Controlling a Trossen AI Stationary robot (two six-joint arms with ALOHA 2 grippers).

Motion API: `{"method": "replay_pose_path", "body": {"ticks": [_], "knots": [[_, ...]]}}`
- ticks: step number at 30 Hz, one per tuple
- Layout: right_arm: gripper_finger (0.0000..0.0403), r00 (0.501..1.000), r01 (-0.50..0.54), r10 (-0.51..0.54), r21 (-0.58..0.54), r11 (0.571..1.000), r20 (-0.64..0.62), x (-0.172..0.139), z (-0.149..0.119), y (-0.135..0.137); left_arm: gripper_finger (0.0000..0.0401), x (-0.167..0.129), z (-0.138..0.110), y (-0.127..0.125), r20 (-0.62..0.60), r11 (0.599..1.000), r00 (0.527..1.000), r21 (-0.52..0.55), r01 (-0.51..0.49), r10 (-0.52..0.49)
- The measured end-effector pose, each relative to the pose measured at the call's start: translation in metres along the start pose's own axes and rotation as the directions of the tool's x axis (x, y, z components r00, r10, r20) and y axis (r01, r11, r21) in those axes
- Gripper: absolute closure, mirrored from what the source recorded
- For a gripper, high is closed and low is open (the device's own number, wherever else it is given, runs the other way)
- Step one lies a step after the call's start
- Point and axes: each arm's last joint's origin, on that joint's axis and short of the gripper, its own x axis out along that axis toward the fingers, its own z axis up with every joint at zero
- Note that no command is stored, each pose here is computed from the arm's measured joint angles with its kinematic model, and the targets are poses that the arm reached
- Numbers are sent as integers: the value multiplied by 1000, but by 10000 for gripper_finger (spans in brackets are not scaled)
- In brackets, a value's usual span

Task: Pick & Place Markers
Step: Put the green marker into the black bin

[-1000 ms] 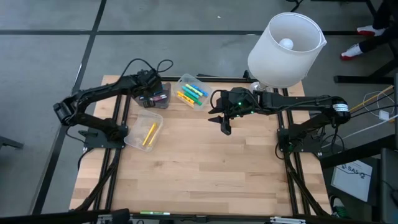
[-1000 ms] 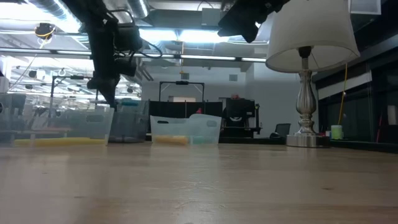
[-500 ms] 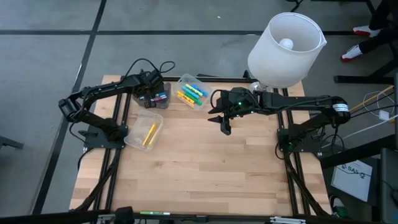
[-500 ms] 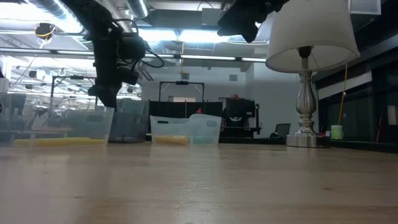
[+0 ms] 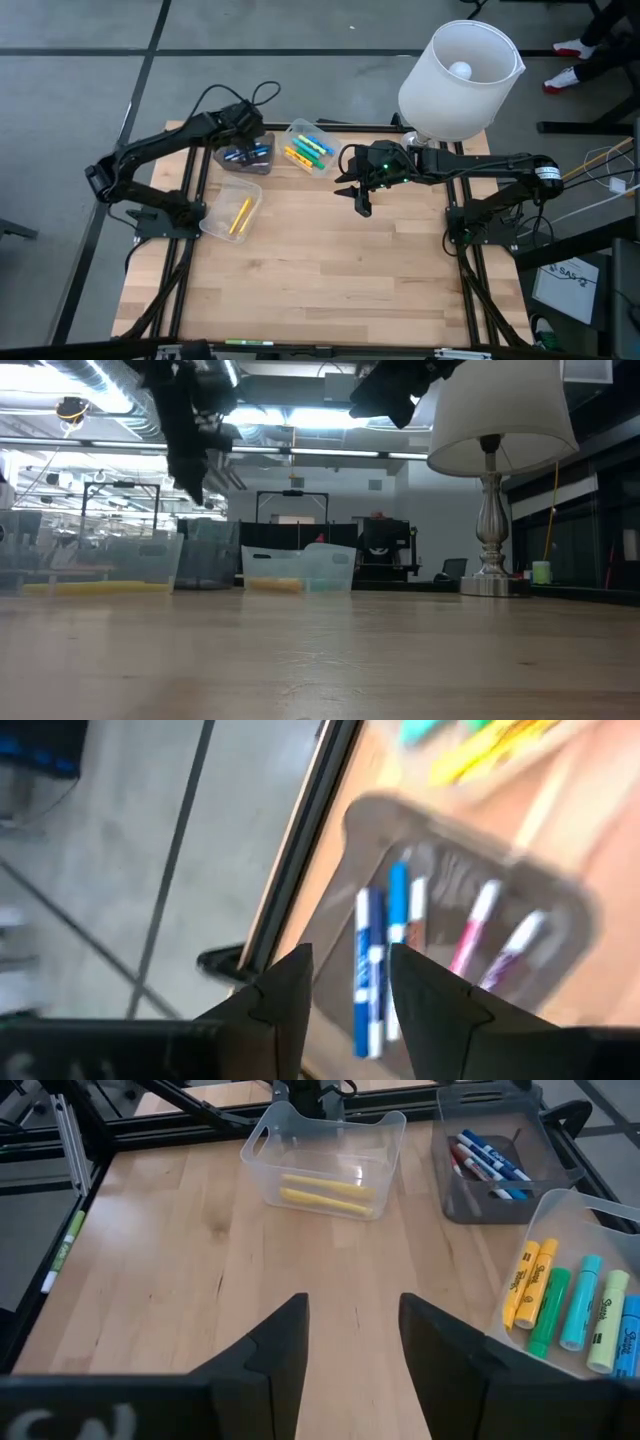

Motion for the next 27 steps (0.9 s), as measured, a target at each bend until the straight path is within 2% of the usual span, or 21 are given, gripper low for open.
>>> {"method": "replay_pose_path", "body": {"ticks": [8, 13, 17, 22, 27], "knots": [[247, 1000, 0, 0, 0, 1000, 0, 0, 0, 0, 277, -41, 11, -20, 181, 994, 980, -55, 91, -79], [247, 1000, 0, 0, 0, 1000, 0, 0, 0, 0, 278, -65, 11, -40, 297, 965, 929, -71, 252, -221], [247, 1000, 0, 0, 1, 1000, 0, 0, 0, 0, 280, -85, 10, -56, 374, 914, 857, -57, 402, -354], [247, 1000, 0, 0, 2, 1000, 0, 0, 0, 0, 284, -109, 10, -76, 455, 814, 728, -11, 581, -513], [247, 1000, -2, 2, 4, 1000, -1, 0, 0, 1, 289, -126, 10, -98, 478, 740, 645, 15, 673, -596]]}}
